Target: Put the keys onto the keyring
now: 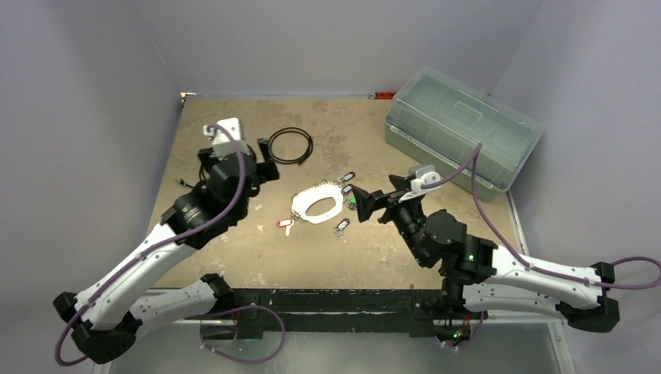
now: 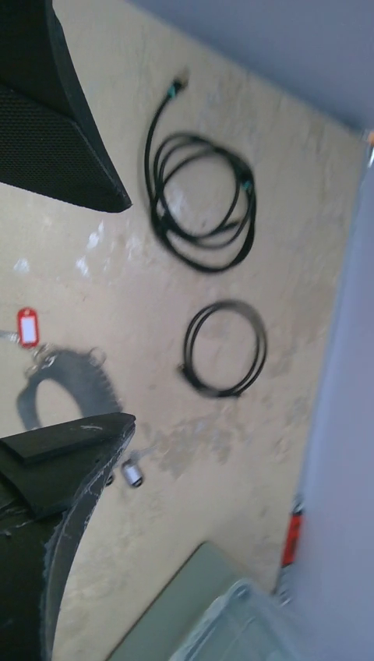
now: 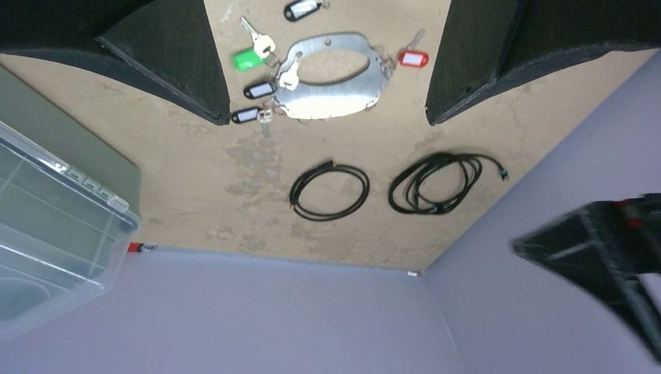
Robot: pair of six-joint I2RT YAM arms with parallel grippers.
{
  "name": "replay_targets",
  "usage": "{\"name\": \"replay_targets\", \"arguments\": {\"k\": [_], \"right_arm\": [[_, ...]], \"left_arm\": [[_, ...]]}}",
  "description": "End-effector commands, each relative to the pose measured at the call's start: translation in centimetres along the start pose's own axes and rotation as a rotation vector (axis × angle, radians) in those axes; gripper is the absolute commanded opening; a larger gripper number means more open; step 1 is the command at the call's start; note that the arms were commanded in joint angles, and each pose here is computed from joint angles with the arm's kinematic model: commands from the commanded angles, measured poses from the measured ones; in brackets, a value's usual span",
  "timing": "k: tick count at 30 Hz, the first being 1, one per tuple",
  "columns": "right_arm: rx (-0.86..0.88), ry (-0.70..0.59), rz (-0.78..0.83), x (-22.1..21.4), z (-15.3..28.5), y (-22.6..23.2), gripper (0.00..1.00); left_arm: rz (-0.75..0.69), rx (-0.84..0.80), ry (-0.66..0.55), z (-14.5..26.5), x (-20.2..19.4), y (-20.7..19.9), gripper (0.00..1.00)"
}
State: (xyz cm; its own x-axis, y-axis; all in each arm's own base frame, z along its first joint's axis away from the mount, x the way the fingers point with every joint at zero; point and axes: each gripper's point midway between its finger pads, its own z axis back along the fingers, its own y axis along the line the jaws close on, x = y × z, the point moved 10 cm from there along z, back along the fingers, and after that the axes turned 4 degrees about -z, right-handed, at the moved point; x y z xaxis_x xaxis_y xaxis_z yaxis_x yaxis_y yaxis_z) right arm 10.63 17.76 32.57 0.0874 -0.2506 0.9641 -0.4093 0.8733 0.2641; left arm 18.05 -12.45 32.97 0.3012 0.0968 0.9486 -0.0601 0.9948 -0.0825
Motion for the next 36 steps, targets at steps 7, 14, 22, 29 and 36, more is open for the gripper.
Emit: {"name": "replay_targets", "arguments": {"k": [7,14,22,29,36], "right_arm": [[-0.002,-0.064,0.060,0.2,-4.2,4.3,0.99],[0.181,0.040,0.159,-4.6,-7.4,8.6,0.99],[0.328,0.175,0.204,-9.9,-10.5,10.5,0.99],[0.468,0.363,0.032,-10.0,-15.5,9.7,0.99],[0.575,0.330,0.006,-11.2,-13.7,8.4,0.99]], "left_arm": [[-0.077,0.168,-0.180,2.7,-1.5,6.4,0.99],[-0.095,0.144,-0.150,2.4,-1.8,6.2,0.99],[-0.109,0.200,-0.090,0.2,-2.4,6.0,0.99],[-0.112,0.323,-0.064,-2.0,-3.3,6.1,0.99],[-0.119,0.221,-0.019,-2.4,-3.0,5.0,0.99]]}}
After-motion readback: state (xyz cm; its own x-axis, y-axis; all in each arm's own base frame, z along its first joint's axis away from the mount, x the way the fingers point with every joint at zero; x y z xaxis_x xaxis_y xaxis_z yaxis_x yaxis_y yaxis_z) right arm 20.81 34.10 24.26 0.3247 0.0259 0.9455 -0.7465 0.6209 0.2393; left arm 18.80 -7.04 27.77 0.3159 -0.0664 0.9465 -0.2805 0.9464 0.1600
